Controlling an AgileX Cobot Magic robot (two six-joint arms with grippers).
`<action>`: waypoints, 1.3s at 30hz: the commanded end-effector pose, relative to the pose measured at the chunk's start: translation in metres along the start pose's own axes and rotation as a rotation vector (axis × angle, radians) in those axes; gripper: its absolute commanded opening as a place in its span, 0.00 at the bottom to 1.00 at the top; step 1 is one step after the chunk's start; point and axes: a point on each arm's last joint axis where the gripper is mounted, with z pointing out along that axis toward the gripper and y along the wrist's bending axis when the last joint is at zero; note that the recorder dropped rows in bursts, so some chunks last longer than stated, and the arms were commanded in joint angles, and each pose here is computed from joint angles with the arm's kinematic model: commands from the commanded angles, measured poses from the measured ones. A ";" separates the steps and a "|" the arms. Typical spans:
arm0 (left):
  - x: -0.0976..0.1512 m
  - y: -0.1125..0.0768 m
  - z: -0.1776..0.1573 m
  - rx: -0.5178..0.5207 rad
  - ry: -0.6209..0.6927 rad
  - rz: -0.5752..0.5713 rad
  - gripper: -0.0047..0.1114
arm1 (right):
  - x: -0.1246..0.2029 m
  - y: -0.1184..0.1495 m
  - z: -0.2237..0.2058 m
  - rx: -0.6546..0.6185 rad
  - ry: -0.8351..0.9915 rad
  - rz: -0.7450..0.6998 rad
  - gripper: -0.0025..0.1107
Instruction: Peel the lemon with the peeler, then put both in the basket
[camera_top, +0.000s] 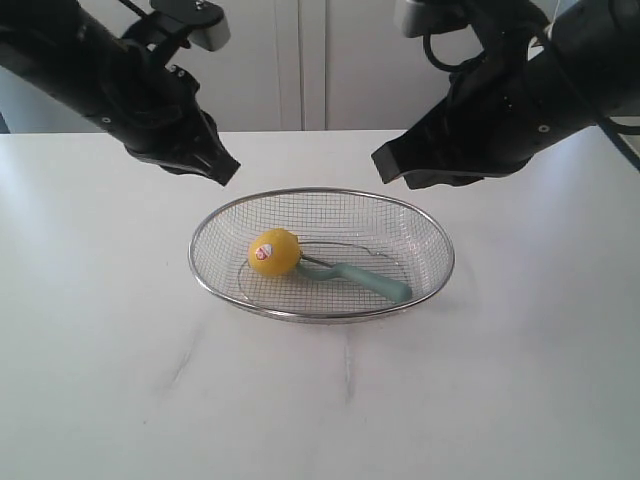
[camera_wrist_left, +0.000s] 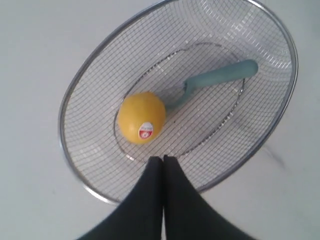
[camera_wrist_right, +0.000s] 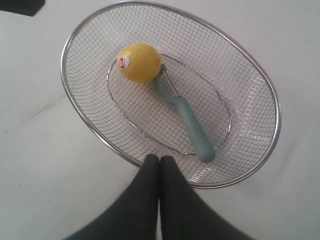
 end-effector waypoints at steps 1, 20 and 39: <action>0.010 -0.003 -0.031 -0.050 0.048 -0.033 0.04 | 0.001 0.000 -0.002 -0.001 -0.004 0.000 0.02; 0.114 -0.054 -0.107 -0.093 -0.067 -0.092 0.04 | 0.001 0.000 -0.002 -0.001 -0.004 0.000 0.02; 0.133 -0.067 -0.155 -0.156 -0.220 -0.086 0.04 | 0.001 0.000 -0.002 0.000 -0.010 0.000 0.02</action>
